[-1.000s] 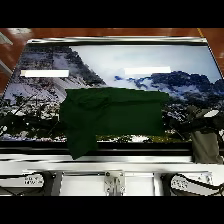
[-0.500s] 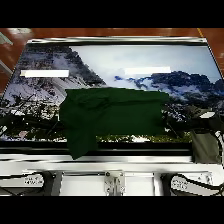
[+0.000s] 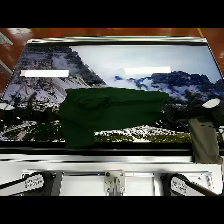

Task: Fold the shirts.

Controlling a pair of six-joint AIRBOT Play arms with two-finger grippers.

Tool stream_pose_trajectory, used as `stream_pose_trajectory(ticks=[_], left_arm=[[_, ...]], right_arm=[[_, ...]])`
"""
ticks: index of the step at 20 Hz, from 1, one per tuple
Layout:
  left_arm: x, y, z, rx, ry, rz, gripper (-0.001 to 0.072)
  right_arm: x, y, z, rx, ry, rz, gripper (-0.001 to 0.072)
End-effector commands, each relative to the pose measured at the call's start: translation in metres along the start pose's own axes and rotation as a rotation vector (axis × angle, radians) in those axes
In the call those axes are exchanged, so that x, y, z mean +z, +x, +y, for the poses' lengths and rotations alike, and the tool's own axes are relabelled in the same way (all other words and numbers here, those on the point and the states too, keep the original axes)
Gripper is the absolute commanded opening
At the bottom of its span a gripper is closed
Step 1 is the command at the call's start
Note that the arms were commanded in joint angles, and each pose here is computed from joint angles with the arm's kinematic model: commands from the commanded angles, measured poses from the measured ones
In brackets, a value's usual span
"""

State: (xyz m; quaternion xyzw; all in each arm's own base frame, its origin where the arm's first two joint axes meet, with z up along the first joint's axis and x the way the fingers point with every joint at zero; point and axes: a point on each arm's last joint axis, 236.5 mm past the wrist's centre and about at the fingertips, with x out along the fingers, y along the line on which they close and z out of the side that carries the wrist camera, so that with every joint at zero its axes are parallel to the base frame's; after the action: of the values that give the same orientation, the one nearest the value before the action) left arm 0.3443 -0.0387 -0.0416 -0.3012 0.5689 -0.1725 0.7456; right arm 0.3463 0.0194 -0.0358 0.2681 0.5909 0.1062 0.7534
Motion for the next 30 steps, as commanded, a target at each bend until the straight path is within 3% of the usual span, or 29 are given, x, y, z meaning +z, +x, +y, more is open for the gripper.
stream_pose_trajectory(ticks=[1, 4, 7, 9, 12, 16, 20, 24, 30], left_arm=[[0.071, -0.099, -0.078, 0.05, 0.289, -0.324, 0.004], [0.1, -0.263, -0.214, 0.106, 0.614, -0.804, 0.0041], [0.032, -0.415, -0.343, 0.097, 0.829, -1.256, 0.004], [-0.036, -0.472, -0.395, 0.112, 0.961, -1.443, 0.004], [-0.096, -0.505, -0.408, 0.139, 0.933, -1.565, 0.004], [-0.126, -0.517, -0.388, 0.25, 0.844, -1.608, 0.004], [-0.127, -0.477, -0.363, 0.313, 0.829, -1.412, 0.004], [-0.114, -0.449, -0.319, 0.453, 0.769, -1.227, 0.004], [-0.045, -0.343, -0.218, 0.452, 0.566, -0.787, 0.0041]], right_arm=[[0.059, -0.105, 0.073, -0.002, -0.287, -0.298, 0.0064], [0.082, -0.254, 0.164, -0.033, -0.503, -0.718, 0.0064], [0.039, -0.386, 0.242, -0.064, -0.68, -1.087, 0.0064], [-0.003, -0.445, 0.271, -0.104, -0.756, -1.264, 0.0064], [-0.056, -0.492, 0.271, -0.221, -0.742, -1.403, 0.0064], [-0.11, -0.527, 0.261, -0.321, -0.692, -1.537, 0.0064], [-0.117, -0.508, 0.226, -0.452, -0.637, -1.41, 0.0064], [-0.101, -0.449, 0.168, -0.55, -0.529, -1.069, 0.0064], [-0.063, -0.333, 0.081, -0.562, -0.322, -0.466, 0.0064]])
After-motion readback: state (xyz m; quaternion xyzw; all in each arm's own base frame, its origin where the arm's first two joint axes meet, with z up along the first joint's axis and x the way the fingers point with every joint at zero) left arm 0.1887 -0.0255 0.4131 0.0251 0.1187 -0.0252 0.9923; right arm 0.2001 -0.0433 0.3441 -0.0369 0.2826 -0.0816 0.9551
